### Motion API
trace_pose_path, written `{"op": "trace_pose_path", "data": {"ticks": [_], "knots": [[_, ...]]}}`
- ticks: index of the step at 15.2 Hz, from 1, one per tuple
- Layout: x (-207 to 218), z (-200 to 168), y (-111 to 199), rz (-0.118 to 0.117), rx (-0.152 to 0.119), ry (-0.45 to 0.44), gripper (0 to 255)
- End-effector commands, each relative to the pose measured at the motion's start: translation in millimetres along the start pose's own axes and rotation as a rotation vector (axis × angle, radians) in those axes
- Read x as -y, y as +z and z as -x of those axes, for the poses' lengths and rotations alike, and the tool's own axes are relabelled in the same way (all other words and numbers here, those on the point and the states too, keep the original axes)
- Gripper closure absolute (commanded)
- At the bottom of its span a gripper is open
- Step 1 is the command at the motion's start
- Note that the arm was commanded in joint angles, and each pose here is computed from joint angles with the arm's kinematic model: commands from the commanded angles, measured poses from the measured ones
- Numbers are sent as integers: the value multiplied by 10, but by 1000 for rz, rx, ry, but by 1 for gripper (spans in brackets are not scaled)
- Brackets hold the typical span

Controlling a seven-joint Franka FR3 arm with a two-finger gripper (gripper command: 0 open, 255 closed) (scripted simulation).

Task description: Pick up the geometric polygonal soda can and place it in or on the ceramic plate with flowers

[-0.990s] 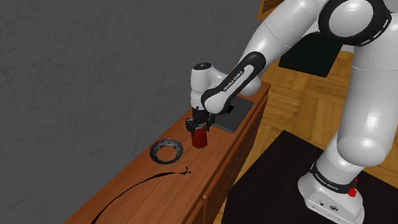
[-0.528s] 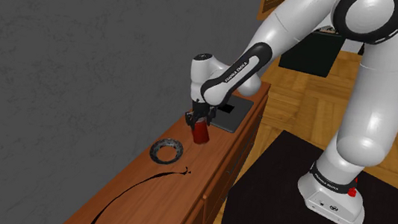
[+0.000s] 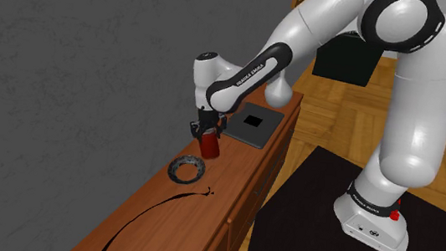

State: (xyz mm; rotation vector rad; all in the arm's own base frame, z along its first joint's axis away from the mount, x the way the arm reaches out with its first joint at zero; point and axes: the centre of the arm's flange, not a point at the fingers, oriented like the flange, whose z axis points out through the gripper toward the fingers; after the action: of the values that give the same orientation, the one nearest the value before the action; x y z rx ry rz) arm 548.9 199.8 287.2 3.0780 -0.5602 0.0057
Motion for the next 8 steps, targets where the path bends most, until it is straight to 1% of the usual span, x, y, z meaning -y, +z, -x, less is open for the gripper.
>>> {"op": "trace_pose_path", "data": {"ticks": [1, 6, 7, 8], "knots": [[253, -34, -63, 0, 0, 1, 255], [890, -150, -195, 0, 0, 1, 255], [992, -169, -216, 0, 0, 1, 255], [992, -168, -163, 0, 0, 1, 255]]}}
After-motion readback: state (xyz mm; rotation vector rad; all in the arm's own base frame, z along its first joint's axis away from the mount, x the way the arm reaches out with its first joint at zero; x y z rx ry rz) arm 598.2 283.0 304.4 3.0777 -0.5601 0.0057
